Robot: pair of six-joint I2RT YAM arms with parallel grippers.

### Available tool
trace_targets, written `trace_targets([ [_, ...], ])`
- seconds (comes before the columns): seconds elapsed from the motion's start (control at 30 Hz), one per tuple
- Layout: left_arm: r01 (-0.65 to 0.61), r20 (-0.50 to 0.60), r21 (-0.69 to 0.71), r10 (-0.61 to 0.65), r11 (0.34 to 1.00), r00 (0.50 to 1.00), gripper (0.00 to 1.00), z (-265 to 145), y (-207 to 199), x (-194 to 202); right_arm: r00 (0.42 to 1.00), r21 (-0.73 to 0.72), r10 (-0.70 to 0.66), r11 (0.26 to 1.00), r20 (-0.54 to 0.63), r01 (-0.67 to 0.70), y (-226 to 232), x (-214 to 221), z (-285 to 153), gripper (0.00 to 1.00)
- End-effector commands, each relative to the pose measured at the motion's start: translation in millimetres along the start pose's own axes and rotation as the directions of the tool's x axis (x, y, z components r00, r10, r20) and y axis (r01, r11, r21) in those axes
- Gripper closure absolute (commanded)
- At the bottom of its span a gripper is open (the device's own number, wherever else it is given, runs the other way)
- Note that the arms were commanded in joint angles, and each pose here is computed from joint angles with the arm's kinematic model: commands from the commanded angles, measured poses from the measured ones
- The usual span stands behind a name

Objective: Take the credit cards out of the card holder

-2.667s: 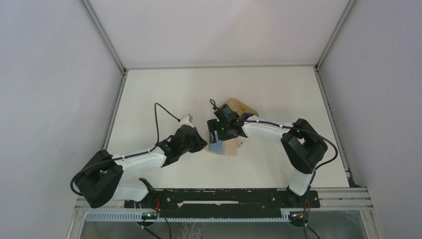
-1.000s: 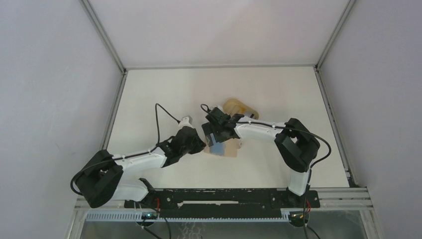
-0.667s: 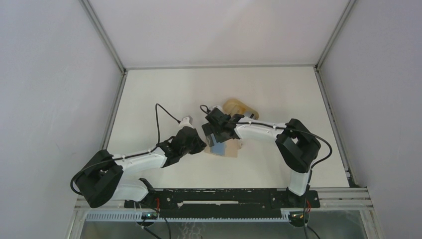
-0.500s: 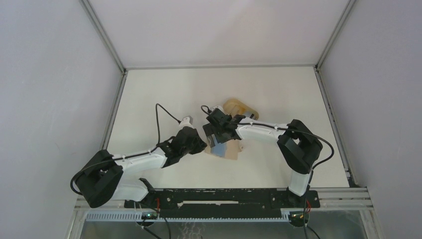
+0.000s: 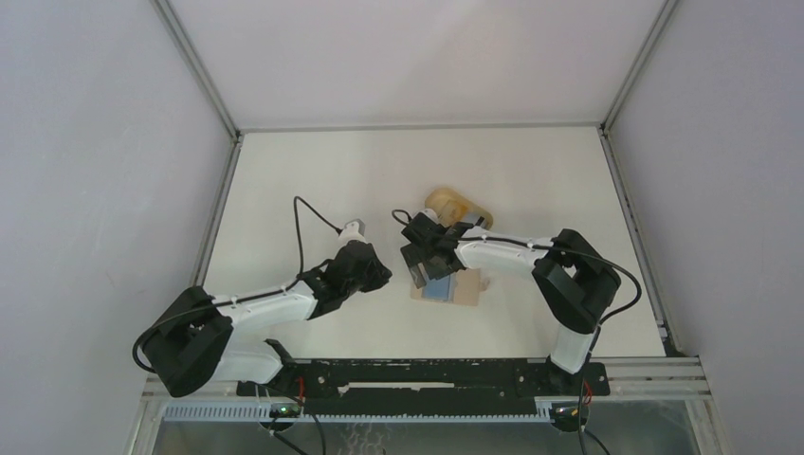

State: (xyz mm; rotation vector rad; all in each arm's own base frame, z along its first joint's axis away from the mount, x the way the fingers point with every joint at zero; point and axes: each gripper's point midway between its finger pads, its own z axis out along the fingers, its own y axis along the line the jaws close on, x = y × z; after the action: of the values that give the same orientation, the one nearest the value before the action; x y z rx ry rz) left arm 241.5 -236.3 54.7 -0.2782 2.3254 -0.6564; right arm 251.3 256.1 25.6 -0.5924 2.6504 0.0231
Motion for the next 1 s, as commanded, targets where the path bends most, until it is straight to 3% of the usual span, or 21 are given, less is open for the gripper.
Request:
trace_targets([
  [0.0, 0.021, 0.053, 0.022, -0.022, 1.000, 0.998, 1.00, -3, -10, -15, 0.999, 0.036, -0.037, 0.999, -0.002, 0.037, -12, 6, -13, 0.00],
  [0.17, 0.020, -0.005, 0.056, -0.020, 0.998, 1.000, 0.99, 3, -18, -4, 1.000, 0.003, -0.018, 1.000, -0.003, 0.018, -5, 7, -6, 0.00],
  [0.33, 0.062, -0.133, 0.147, -0.042, 0.987, 0.990, 0.66, 14, -34, 23, 0.999, -0.071, 0.048, 0.996, -0.004, -0.048, 0, 17, 4, 0.00],
  [0.5, 0.095, -0.199, 0.189, -0.056, 0.977, 0.978, 0.52, 20, -41, 40, 0.993, -0.131, 0.113, 0.985, -0.015, -0.114, 0, 28, 11, 0.01],
  [0.67, 0.117, -0.245, 0.240, -0.057, 0.964, 0.968, 0.48, 22, -51, 47, 0.977, -0.251, 0.213, 0.945, -0.021, -0.211, 2, 37, 16, 0.02],
  [0.77, 0.136, -0.268, 0.250, -0.067, 0.959, 0.961, 0.48, 25, -54, 52, 0.962, -0.328, 0.270, 0.907, -0.024, -0.263, 1, 39, 17, 0.11],
  [0.97, 0.159, -0.277, 0.259, -0.084, 0.953, 0.957, 0.48, 28, -57, 54, 0.961, -0.394, 0.276, 0.883, 0.000, -0.254, 1, 42, 17, 0.16],
])
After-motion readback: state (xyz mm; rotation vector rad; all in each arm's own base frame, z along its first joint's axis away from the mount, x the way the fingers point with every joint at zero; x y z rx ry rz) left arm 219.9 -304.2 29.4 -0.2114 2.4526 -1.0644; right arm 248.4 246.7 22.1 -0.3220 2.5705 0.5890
